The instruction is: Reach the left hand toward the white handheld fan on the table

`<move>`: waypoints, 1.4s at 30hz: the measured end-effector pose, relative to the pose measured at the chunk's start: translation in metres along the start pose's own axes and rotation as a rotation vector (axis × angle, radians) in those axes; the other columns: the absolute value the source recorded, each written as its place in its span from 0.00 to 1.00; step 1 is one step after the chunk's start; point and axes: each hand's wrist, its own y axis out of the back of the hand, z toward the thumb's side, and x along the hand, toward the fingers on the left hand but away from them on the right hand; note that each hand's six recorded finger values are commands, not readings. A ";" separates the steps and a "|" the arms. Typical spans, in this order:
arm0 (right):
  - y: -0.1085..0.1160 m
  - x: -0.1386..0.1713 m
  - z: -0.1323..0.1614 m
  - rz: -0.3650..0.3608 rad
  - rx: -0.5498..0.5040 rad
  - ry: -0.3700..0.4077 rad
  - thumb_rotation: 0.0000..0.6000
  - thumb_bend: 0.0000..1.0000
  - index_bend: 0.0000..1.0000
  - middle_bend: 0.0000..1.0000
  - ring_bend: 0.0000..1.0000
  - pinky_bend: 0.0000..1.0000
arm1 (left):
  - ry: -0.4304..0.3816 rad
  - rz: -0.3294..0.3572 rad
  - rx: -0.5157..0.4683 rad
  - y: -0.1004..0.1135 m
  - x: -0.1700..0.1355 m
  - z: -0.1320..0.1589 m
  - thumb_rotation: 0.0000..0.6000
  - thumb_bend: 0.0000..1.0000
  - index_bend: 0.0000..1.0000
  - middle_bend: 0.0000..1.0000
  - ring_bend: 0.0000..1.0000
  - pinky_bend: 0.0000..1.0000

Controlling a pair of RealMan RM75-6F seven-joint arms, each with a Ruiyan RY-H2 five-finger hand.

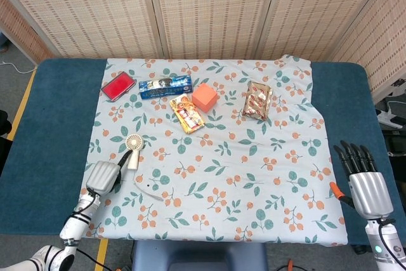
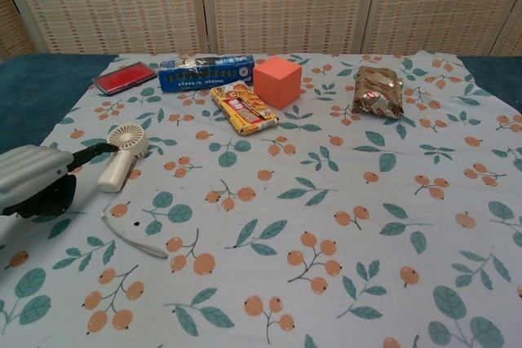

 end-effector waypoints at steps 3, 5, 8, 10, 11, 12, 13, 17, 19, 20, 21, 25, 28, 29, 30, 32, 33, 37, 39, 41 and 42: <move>0.000 0.000 0.000 0.000 0.000 -0.002 1.00 0.18 0.00 0.00 0.00 0.00 | -0.002 -0.004 0.003 -0.001 -0.001 0.000 1.00 0.97 0.00 1.00 0.88 1.00; 0.000 0.000 0.000 -0.001 0.000 -0.002 1.00 0.18 0.00 0.00 0.00 0.00 | -0.004 -0.007 0.005 -0.002 0.000 0.000 1.00 0.97 0.00 1.00 0.88 1.00; 0.000 0.000 0.000 0.001 -0.001 -0.003 1.00 0.18 0.00 0.00 0.00 0.00 | -0.003 -0.002 0.004 -0.002 0.000 0.001 1.00 0.97 0.00 1.00 0.88 1.00; 0.000 0.000 -0.001 0.002 -0.001 -0.004 1.00 0.18 0.00 0.00 0.00 0.00 | -0.002 0.005 0.003 -0.001 -0.001 0.000 1.00 0.97 0.00 1.00 0.88 1.00; 0.000 0.000 -0.001 0.003 -0.001 -0.004 1.00 0.18 0.00 0.00 0.00 0.00 | -0.002 0.008 0.003 0.000 -0.001 0.001 1.00 0.97 0.00 1.00 0.88 1.00; 0.000 0.000 0.000 0.004 -0.001 -0.004 1.00 0.18 0.00 0.00 0.00 0.00 | -0.002 0.011 0.003 0.000 -0.001 0.001 1.00 0.97 0.00 1.00 0.88 1.00; 0.000 0.000 0.000 0.004 -0.002 -0.004 1.00 0.18 0.00 0.00 0.00 0.00 | -0.003 0.014 0.004 0.001 -0.001 0.001 1.00 0.97 0.00 1.00 0.88 1.00; 0.000 0.001 -0.001 0.009 -0.002 -0.006 1.00 0.18 0.00 0.00 0.00 0.00 | -0.005 0.018 0.007 0.001 -0.001 0.001 1.00 0.97 0.00 1.00 0.88 1.00; -0.001 0.001 0.000 0.010 -0.002 -0.006 1.00 0.18 0.00 0.00 0.00 0.00 | -0.007 0.020 0.007 0.001 -0.002 0.002 1.00 0.97 0.00 1.00 0.88 1.00; -0.001 0.001 0.000 0.010 -0.001 -0.007 1.00 0.18 0.00 0.00 0.00 0.00 | -0.009 0.019 0.007 0.001 -0.002 0.002 1.00 0.97 0.00 1.00 0.88 1.00; -0.001 0.001 0.000 0.011 -0.001 -0.008 1.00 0.18 0.00 0.00 0.00 0.00 | -0.011 0.019 0.006 0.001 -0.003 0.002 1.00 0.97 0.00 1.00 0.88 1.00; -0.001 0.001 0.000 0.012 -0.002 -0.009 1.00 0.18 0.00 0.00 0.00 0.00 | -0.022 0.015 0.007 0.000 -0.004 0.004 1.00 0.97 0.00 1.00 0.88 1.00; -0.001 0.001 0.000 0.014 -0.002 -0.008 1.00 0.18 0.00 0.00 0.00 0.00 | -0.019 0.006 0.008 -0.002 -0.003 0.004 1.00 0.97 0.00 1.00 0.88 1.00; -0.001 0.002 0.000 0.015 -0.003 -0.009 1.00 0.18 0.00 0.00 0.00 0.00 | -0.017 0.003 0.008 -0.003 -0.003 0.003 1.00 0.97 0.00 1.00 0.88 1.00; -0.001 0.002 0.001 0.015 -0.002 -0.009 1.00 0.18 0.00 0.00 0.00 0.00 | -0.015 0.001 0.008 -0.003 -0.003 0.002 1.00 0.97 0.00 1.00 0.88 1.00; -0.001 0.002 0.000 0.015 -0.001 -0.010 1.00 0.18 0.00 0.00 0.00 0.00 | -0.011 -0.001 0.007 -0.004 -0.002 0.001 1.00 0.97 0.00 1.00 0.88 1.00; -0.001 0.002 0.000 0.016 0.000 -0.010 1.00 0.18 0.00 0.00 0.00 0.00 | -0.010 -0.001 0.006 -0.004 -0.002 0.001 1.00 0.97 0.00 1.00 0.88 1.00; -0.001 0.002 0.000 0.017 0.001 -0.012 1.00 0.18 0.00 0.00 0.00 0.00 | -0.012 -0.002 0.009 -0.005 -0.002 0.000 1.00 0.97 0.00 1.00 0.88 1.00; -0.001 0.001 0.000 0.015 0.002 -0.011 1.00 0.18 0.00 0.00 0.00 0.00 | -0.012 -0.004 0.009 -0.005 -0.002 0.001 1.00 0.97 0.00 1.00 0.88 1.00; 0.000 0.001 0.000 0.013 0.002 -0.011 1.00 0.18 0.00 0.00 0.00 0.00 | -0.015 -0.007 0.011 -0.006 -0.003 0.001 1.00 0.97 0.00 1.00 0.88 1.00; 0.000 0.001 0.000 0.013 0.003 -0.011 1.00 0.18 0.00 0.00 0.00 0.00 | -0.016 -0.009 0.014 -0.007 -0.003 0.001 1.00 0.97 0.00 1.00 0.88 1.00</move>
